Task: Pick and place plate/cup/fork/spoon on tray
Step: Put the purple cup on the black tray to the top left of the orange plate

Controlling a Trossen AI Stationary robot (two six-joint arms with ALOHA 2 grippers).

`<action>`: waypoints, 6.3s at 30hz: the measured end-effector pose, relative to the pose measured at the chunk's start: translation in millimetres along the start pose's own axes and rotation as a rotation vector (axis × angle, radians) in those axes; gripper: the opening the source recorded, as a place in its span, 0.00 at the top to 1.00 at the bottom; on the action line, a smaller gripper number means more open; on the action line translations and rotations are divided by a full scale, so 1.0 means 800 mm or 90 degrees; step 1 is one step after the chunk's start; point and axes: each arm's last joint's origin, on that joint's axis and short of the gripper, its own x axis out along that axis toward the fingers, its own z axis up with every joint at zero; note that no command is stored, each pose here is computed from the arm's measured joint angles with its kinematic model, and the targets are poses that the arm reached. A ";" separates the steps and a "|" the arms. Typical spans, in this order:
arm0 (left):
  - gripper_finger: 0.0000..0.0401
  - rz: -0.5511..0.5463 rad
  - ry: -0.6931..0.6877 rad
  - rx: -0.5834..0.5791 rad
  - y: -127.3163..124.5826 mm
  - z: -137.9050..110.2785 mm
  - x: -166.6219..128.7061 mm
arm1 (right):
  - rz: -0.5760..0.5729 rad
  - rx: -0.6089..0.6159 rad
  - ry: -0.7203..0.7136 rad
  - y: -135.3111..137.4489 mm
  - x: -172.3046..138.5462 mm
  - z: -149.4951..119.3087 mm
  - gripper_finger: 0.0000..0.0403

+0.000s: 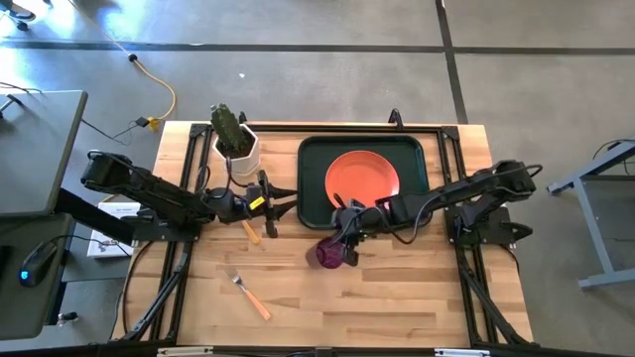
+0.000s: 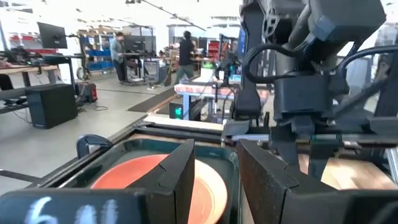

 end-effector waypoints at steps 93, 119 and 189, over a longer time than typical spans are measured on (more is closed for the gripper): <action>0.72 0.039 0.027 -0.076 -0.045 0.050 -0.086 | -0.092 -0.043 0.046 0.004 0.095 0.148 1.00; 0.72 0.039 0.048 -0.076 -0.045 0.044 -0.086 | -0.071 0.032 0.066 -0.016 0.123 0.143 0.95; 0.72 0.103 0.158 -0.071 -0.029 0.010 -0.073 | -0.063 -0.223 -0.583 -0.045 -0.172 -0.219 0.99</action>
